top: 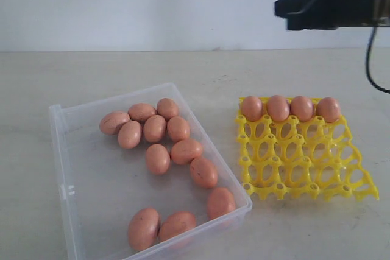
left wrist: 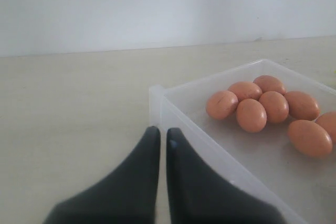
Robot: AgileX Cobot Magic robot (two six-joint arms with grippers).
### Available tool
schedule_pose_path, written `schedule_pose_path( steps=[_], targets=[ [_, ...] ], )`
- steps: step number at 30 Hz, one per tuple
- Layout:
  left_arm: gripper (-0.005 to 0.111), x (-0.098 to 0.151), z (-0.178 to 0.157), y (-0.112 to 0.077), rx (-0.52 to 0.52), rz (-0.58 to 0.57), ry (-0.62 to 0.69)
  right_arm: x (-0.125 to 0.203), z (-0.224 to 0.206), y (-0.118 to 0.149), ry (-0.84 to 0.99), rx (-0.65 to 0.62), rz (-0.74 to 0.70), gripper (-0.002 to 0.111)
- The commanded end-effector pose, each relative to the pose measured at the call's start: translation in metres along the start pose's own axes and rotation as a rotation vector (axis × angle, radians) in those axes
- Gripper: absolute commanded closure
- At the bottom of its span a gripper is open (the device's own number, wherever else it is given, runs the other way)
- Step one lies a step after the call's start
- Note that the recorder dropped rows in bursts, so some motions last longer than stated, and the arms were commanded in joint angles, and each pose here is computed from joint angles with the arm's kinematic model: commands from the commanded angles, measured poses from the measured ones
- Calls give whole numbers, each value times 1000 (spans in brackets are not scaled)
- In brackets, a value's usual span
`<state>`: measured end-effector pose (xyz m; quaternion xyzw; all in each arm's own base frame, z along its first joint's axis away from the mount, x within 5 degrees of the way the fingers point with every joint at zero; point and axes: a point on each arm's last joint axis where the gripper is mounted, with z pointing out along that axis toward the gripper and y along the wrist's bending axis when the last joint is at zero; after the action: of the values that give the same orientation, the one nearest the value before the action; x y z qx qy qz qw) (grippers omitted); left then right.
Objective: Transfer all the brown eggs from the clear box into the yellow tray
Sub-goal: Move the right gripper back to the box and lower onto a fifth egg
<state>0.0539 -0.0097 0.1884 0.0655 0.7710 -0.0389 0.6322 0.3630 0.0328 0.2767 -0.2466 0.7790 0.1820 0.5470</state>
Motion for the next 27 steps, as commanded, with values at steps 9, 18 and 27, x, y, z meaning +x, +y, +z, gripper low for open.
schedule_pose_path(
  steps=[9, 18, 27],
  targets=[
    [103, 0, 0, 0, 3, 3, -6, -27, 67, 158, 88, -188, -191, 108],
    [103, 0, 0, 0, 3, 3, -6, 36, 120, 184, 258, -122, -351, 108],
    [103, 0, 0, 0, 3, 3, -6, 39, 120, 225, 263, -155, -247, 77]
  ],
)
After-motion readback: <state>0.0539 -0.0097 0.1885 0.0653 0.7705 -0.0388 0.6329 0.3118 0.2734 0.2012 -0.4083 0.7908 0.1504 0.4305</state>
